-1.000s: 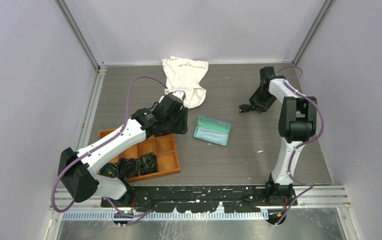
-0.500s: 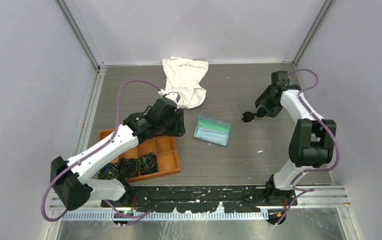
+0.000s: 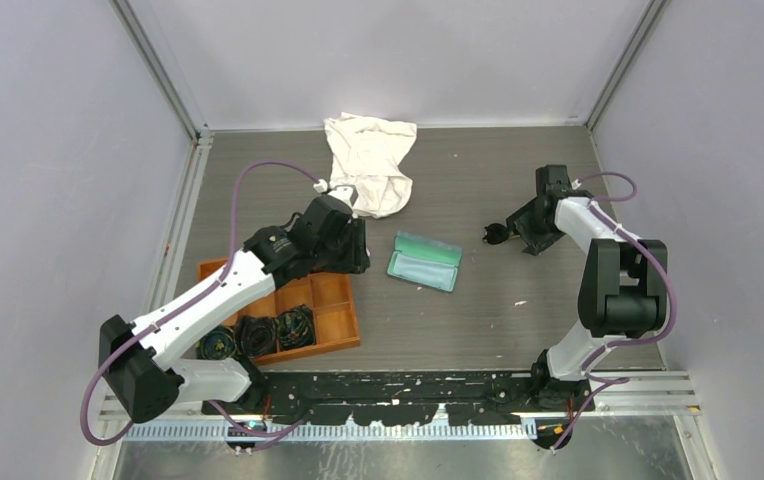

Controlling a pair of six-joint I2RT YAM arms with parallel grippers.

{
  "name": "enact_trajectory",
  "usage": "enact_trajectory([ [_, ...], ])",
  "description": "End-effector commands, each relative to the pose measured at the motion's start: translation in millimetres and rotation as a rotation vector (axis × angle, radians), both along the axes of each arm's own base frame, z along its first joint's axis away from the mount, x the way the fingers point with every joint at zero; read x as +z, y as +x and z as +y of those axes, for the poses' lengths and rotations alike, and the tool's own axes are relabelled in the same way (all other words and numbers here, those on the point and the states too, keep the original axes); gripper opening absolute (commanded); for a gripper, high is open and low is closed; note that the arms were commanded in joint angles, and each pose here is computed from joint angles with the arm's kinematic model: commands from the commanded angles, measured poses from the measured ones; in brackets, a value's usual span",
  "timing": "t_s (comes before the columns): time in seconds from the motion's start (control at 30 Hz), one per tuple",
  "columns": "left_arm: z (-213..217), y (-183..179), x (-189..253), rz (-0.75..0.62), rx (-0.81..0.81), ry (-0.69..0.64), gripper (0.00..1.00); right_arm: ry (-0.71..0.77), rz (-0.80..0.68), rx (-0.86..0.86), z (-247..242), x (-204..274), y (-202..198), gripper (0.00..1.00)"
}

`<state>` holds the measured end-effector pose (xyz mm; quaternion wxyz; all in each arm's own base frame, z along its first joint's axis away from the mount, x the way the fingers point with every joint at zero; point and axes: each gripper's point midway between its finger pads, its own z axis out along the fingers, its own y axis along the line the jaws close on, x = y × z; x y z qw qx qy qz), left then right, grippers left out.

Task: Organize the sunglasses
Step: Pick up the sunglasses from the center of the board.

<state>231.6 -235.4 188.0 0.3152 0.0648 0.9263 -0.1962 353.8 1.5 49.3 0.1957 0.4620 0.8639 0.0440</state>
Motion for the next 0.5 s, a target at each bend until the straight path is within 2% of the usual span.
enact_trajectory([
  [0.0,1.6,0.3,8.2,-0.019,0.009,-0.018,0.45,-0.02,-0.091,-0.048,-6.0,14.3,23.6,0.62],
  [0.47,3.0,-0.5,9.3,-0.016,0.018,-0.02,0.45,0.019,-0.076,-0.034,2.2,-1.4,39.4,0.62],
])
